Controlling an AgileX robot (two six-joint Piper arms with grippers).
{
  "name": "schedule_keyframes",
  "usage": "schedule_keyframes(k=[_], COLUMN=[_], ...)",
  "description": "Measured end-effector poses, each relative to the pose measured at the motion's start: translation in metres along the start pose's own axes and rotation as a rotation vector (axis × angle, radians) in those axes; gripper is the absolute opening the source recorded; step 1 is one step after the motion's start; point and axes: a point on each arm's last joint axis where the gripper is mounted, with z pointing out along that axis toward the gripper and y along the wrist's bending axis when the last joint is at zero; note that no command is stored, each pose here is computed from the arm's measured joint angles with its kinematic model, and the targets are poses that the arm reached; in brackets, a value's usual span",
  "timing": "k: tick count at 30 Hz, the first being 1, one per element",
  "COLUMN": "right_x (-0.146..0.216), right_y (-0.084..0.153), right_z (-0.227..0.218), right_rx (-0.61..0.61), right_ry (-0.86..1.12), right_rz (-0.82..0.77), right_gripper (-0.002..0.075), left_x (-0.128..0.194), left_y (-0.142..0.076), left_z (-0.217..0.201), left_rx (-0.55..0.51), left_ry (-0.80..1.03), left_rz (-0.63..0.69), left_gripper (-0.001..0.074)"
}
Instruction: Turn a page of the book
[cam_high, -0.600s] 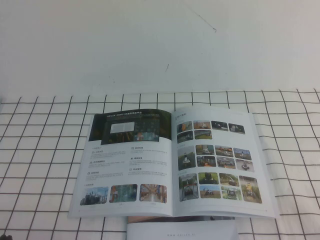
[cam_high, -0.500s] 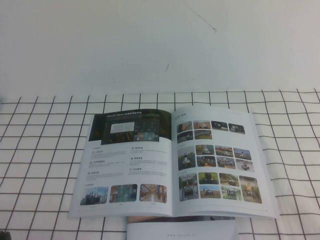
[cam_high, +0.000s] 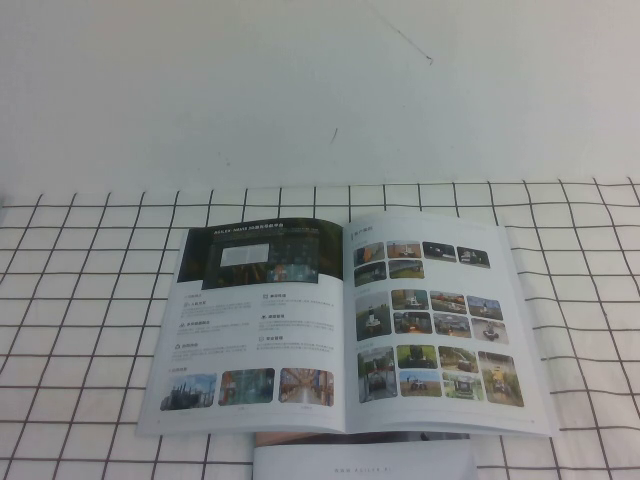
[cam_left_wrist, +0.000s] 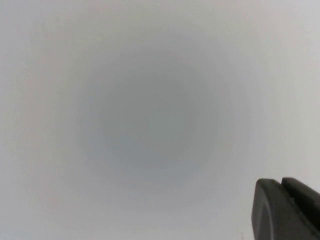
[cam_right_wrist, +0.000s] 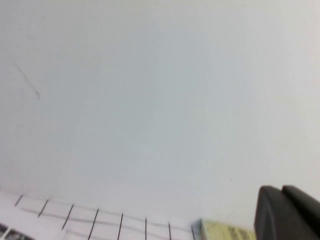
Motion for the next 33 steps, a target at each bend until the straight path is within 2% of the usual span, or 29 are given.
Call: schedule_keyframes(k=[5,9,15,24,29,33], right_x=[-0.007,-0.01,-0.026,-0.033,-0.044,-0.07], right_y=[-0.002,-0.002,-0.006,-0.007,-0.009,-0.017], right_z=[0.0,-0.001,-0.004,-0.006,-0.006,-0.007], right_rx=[0.018,0.025,0.046,0.051,0.036,0.034], right_ry=[-0.081,-0.11,-0.292,-0.378,-0.321,-0.197], right_rz=[0.0,0.006,0.131,0.162,0.105,0.096], right_gripper=[-0.0002,-0.0002,-0.0002,-0.0002,-0.0002,-0.0002], left_x=[-0.011,-0.013,-0.022,-0.032,-0.04,-0.07], left_y=[0.001,0.002,0.003,0.005,0.006,0.003], left_z=[-0.001,-0.001,-0.003,-0.006,-0.005,-0.001], left_rx=[-0.016,-0.017,-0.028,-0.044,-0.051,-0.011], left_ry=[-0.118,-0.142,-0.242,-0.364,-0.366,-0.25], left_rz=[-0.002,-0.032,-0.042,-0.051,-0.088,-0.106], left_gripper=[-0.0002,-0.0002,-0.0002,-0.0003,-0.0003,-0.0003])
